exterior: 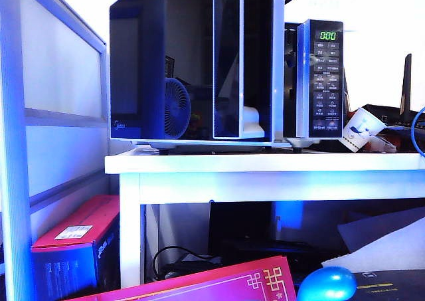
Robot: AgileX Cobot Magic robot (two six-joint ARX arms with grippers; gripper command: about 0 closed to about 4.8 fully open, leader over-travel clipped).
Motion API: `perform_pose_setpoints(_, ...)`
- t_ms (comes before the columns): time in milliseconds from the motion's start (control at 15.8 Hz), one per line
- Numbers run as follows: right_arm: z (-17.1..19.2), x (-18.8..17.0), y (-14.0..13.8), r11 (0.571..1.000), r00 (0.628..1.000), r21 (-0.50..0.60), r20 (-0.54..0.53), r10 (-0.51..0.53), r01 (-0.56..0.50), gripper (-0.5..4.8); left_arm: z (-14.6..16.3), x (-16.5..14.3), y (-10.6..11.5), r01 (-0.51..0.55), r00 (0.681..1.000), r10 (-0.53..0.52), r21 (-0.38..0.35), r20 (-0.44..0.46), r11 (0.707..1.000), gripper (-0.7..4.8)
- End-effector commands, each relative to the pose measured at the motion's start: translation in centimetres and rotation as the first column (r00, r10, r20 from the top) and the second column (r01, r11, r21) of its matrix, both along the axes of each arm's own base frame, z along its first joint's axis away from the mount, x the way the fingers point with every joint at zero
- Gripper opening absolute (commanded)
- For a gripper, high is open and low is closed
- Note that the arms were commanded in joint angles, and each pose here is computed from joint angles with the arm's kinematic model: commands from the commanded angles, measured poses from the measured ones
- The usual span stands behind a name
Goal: Open the microwave door, place the orange inside the microwave, then close the microwave door.
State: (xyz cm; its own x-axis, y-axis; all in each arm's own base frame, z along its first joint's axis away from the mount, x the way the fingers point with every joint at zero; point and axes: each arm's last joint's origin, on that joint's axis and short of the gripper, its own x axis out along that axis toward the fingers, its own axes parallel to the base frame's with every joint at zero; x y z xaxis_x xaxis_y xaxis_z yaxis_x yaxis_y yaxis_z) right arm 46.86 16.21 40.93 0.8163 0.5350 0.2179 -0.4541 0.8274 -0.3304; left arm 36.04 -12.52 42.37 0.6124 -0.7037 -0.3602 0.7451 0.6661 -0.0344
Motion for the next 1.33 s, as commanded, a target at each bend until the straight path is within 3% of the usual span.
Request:
perform_pose_setpoints(63,0.6,0.7,0.3,1.000,1.000,0.007,0.016,-0.001,0.001,4.79,-0.7,-0.1,0.0,-0.002,0.998,0.003,0.020,-0.059,1.000,0.17)
perform_pose_setpoints(442,-0.6,1.5,0.5,1.000,0.999,-0.007,-0.038,-0.013,0.013,4.79,-0.8,-0.1,0.0,-0.002,0.998,0.004,0.021,-0.061,1.000,0.17)
perform_pose_setpoints(568,-0.6,1.5,0.5,1.000,0.999,-0.005,-0.040,-0.030,0.030,3.23,-0.8,-0.1,0.0,-0.002,0.998,0.003,0.022,-0.066,1.000,0.17)
perform_pose_setpoints(695,-0.6,1.5,0.5,1.000,0.999,-0.005,-0.040,-0.030,0.029,2.63,-0.9,-0.1,0.0,-0.002,0.997,0.004,0.026,-0.072,1.000,0.17)
perform_pose_setpoints(1010,-0.5,1.2,0.7,1.000,0.998,-0.019,-0.065,0.011,-0.012,2.64,-0.9,-0.1,0.0,-0.001,0.997,0.003,0.027,-0.071,1.000,0.17)
perform_pose_setpoints(1326,4.3,-3.2,-1.3,0.998,0.986,-0.053,-0.162,-0.050,0.042,2.64,-1.0,-0.2,0.1,0.001,0.997,0.001,0.034,-0.079,0.999,0.17)
